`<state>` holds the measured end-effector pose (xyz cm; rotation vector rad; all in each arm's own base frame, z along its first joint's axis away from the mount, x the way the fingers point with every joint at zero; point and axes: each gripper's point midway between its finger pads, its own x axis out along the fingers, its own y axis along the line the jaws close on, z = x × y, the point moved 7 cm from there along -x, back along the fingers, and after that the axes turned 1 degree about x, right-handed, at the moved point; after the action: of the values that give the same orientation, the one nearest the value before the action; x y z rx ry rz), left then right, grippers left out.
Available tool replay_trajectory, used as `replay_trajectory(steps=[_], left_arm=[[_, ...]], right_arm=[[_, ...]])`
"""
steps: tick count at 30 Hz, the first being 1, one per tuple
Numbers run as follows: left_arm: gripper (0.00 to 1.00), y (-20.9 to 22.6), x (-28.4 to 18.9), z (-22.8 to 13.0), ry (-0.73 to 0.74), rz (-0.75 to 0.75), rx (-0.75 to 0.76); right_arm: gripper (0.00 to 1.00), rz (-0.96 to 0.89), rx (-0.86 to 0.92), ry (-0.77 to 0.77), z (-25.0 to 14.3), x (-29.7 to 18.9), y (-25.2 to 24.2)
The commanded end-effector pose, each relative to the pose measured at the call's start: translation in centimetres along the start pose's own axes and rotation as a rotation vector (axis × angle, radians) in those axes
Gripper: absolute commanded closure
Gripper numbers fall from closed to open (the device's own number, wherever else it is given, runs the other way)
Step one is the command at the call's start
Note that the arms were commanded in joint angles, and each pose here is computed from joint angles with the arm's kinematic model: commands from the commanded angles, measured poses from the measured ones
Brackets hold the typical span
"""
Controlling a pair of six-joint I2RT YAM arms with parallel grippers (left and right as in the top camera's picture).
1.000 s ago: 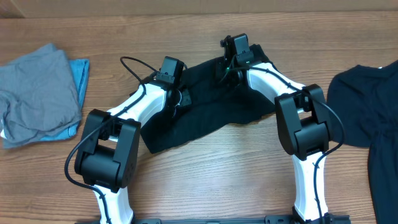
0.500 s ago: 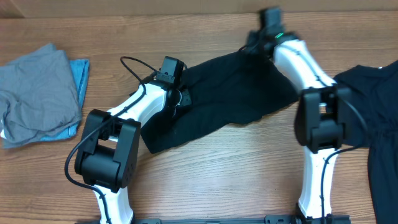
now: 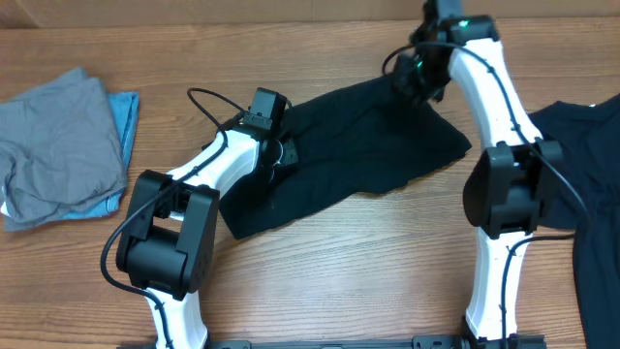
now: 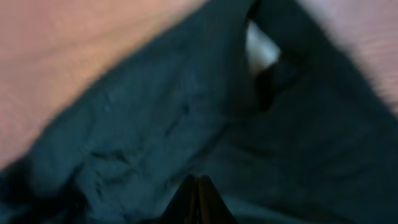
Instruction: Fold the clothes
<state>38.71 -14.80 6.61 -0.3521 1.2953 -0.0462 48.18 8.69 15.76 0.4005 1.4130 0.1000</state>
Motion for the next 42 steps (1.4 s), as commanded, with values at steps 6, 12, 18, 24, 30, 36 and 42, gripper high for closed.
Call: replay_trajectory(steps=[6,12,18,24,30,36,42], left_arm=[[0.96,2.4,3.1,-1.9,0.066,0.127,-0.022],[0.96,2.4,3.1,-1.9,0.066,0.127,-0.022],[0.96,2.4,3.1,-1.9,0.065,0.127,-0.022],[0.96,2.4,3.1,-1.8,0.059,0.123,-0.021],[0.96,2.4,3.1,-1.8,0.059,0.123,-0.021],[0.96,2.4,3.1,-1.8,0.06,0.124,-0.021],[0.96,2.4,3.1,-1.8,0.059,0.125,-0.021]], right_arm=[[0.96,0.151,-0.031,0.129,-3.9,7.8,-0.3],[0.96,0.334,-0.15,0.107,-4.8,10.3,1.0],[0.96,0.356,-0.165,0.04,-3.8,10.5,1.4],[0.96,0.447,-0.194,0.015,-3.3,10.1,2.4],[0.96,0.337,-0.194,-0.025,-2.9,10.7,1.7],[0.96,0.075,-0.182,-0.192,-0.7,11.3,-0.8],[0.96,-0.013,-0.156,-0.39,2.5,10.3,-1.7]])
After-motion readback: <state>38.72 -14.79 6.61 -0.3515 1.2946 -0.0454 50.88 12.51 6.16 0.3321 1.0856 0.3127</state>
